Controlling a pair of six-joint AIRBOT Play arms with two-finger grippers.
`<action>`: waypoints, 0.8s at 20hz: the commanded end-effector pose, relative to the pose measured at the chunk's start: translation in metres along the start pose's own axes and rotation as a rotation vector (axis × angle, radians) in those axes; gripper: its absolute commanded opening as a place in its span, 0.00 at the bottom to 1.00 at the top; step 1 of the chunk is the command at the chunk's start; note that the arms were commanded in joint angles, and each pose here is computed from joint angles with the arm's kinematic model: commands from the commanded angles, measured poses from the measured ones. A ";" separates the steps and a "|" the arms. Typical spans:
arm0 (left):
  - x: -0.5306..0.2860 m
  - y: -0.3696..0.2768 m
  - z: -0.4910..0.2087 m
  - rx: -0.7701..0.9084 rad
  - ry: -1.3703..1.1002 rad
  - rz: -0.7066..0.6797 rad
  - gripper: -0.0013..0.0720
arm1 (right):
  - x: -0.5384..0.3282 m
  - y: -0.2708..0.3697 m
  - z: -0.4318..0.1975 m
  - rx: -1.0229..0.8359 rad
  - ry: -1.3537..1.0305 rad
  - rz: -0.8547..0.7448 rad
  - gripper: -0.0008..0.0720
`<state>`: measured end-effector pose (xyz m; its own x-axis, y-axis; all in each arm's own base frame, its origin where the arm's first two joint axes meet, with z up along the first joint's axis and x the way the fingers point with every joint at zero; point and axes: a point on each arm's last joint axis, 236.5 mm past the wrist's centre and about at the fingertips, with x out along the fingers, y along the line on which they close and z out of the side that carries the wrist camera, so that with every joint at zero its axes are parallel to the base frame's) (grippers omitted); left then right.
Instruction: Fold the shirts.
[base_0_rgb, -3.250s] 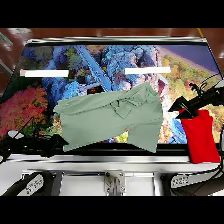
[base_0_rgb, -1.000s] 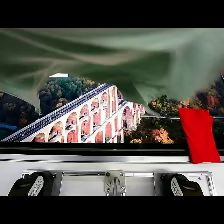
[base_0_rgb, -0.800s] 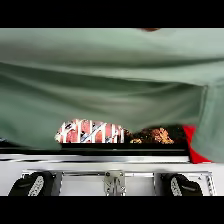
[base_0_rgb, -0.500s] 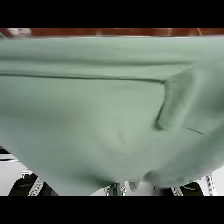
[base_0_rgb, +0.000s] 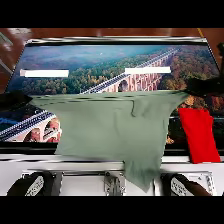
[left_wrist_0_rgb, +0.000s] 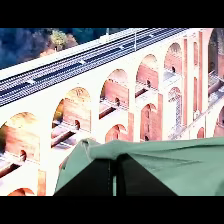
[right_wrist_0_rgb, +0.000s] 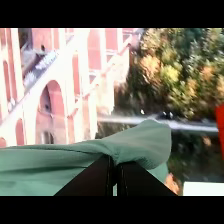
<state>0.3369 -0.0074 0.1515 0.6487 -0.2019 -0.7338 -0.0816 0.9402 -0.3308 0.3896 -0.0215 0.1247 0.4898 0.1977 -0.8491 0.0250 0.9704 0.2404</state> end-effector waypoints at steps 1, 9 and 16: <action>0.084 0.024 0.046 -0.066 -0.104 -0.019 0.07 | 0.079 0.009 0.071 0.221 -0.230 0.148 0.11; 0.226 0.056 0.069 -0.156 -0.015 -0.024 0.07 | 0.207 0.035 0.092 0.128 -0.341 0.075 0.11; 0.240 0.060 0.034 -0.129 0.125 -0.038 0.07 | 0.232 0.030 0.017 0.148 -0.012 0.112 0.11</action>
<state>0.5253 0.0159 -0.0146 0.6134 -0.2354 -0.7539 -0.1898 0.8827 -0.4300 0.5468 0.0453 -0.0409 0.6261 0.2439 -0.7407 0.0919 0.9201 0.3806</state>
